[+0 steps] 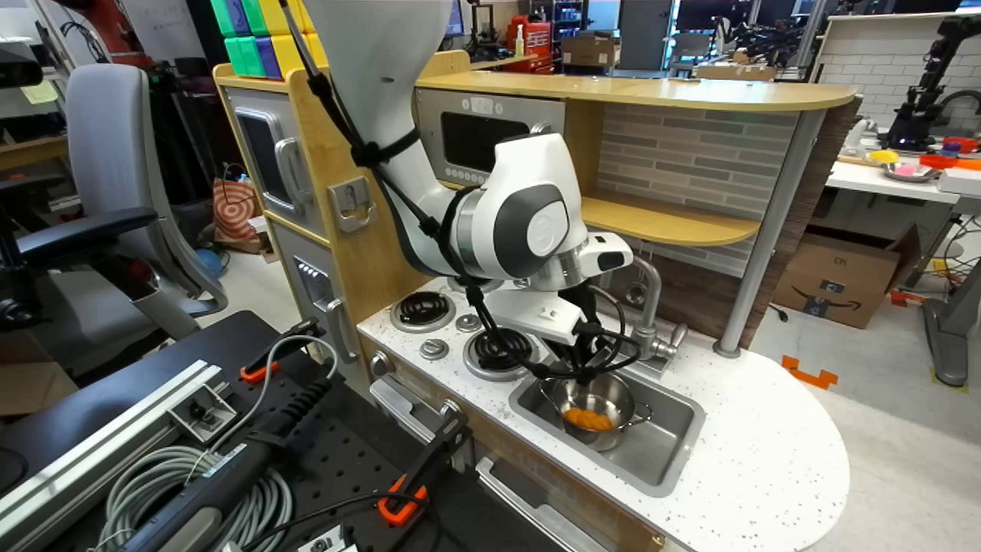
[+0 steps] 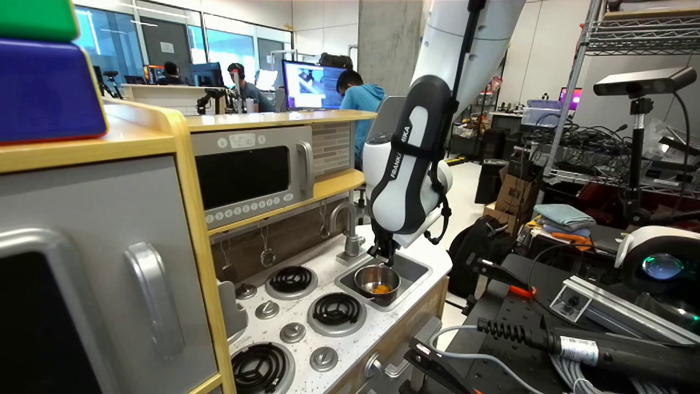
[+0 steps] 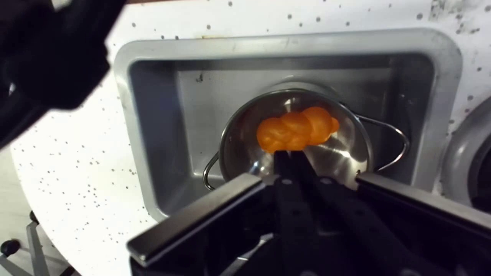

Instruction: Pick up the orange object from the stove and put it in the pot, that is in the sink

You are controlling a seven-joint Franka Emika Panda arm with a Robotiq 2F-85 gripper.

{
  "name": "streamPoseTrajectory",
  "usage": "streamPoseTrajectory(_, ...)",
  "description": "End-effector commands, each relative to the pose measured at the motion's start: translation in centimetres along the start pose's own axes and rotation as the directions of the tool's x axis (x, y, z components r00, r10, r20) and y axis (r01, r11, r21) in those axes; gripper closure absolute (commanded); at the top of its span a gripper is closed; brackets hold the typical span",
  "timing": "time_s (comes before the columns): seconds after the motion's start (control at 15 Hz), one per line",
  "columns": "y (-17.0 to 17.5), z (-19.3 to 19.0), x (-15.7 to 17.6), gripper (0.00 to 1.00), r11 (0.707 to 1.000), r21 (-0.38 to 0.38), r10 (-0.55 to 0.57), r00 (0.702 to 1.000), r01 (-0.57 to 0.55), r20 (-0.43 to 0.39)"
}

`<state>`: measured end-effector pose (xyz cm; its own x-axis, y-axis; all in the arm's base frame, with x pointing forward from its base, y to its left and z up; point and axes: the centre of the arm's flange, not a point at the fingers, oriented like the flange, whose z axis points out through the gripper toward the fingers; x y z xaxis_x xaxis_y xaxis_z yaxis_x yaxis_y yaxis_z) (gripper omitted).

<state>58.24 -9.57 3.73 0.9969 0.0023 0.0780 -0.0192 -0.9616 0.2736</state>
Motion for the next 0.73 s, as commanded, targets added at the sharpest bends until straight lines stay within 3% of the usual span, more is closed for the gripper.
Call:
streamPoseTrajectory(0.0,1.6,-4.4,-3.2,1.00,0.994,0.044,-0.097,0.995,0.096,0.015)
streamPoseTrajectory(0.07,1.8,-5.0,-3.5,1.00,0.993,0.055,-0.109,0.994,0.108,0.010)
streamPoseTrajectory(0.13,2.0,-5.7,-3.9,0.80,0.990,0.071,-0.126,0.992,0.125,0.010)
streamPoseTrajectory(0.4,2.3,-7.0,-4.6,0.52,0.982,0.121,-0.149,0.988,0.144,0.038)
streamPoseTrajectory(0.67,1.3,-7.1,-4.9,0.22,0.984,0.121,-0.144,0.985,0.132,0.094)
